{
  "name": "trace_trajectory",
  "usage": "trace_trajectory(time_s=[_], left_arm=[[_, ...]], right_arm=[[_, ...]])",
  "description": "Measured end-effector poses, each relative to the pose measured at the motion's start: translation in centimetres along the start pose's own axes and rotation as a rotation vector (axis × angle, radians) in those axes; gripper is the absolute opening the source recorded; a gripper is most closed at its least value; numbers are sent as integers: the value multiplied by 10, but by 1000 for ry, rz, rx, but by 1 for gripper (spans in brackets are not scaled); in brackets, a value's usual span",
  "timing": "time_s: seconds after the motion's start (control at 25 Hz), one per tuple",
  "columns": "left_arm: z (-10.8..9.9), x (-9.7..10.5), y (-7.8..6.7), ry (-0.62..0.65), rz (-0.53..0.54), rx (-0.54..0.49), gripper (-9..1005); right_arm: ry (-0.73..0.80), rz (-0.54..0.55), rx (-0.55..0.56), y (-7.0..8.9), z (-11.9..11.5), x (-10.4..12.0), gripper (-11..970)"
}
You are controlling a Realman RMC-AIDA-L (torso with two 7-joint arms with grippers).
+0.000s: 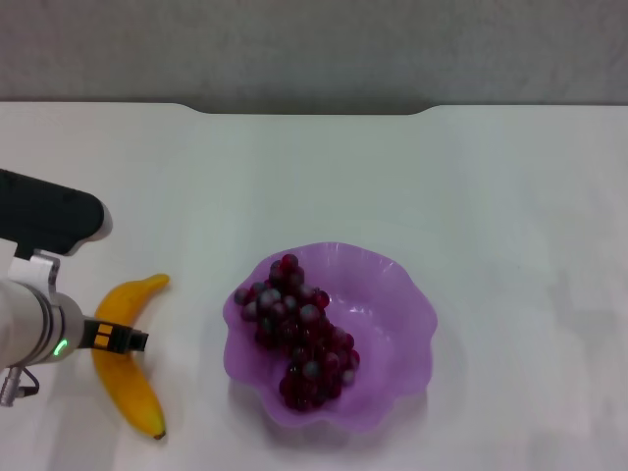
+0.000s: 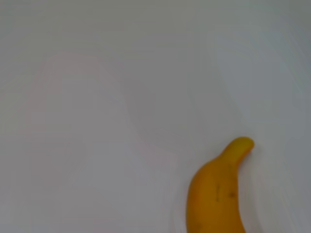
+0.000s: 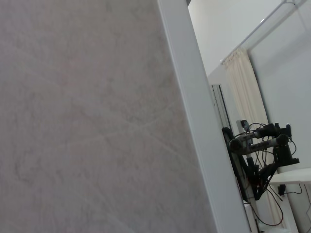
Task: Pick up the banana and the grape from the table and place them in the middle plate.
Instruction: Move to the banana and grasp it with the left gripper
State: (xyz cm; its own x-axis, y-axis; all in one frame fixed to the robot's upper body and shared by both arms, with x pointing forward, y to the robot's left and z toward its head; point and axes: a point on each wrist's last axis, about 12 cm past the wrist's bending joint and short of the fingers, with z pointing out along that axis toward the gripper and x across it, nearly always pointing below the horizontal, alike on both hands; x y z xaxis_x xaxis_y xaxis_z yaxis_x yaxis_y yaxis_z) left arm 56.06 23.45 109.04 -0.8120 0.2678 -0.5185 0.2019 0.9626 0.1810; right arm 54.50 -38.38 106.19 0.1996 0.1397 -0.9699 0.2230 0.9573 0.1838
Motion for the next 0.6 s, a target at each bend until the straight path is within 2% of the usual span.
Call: trace_trajectory(time_s=[0.36,0.6], left_arm=[[4,1,-3,4,8,-2,876],[6,-1,0,6,10,-10,745]], right_arm=[[2,3,3,0,-1,1,877],[2,4,4,0,-1,1,877]])
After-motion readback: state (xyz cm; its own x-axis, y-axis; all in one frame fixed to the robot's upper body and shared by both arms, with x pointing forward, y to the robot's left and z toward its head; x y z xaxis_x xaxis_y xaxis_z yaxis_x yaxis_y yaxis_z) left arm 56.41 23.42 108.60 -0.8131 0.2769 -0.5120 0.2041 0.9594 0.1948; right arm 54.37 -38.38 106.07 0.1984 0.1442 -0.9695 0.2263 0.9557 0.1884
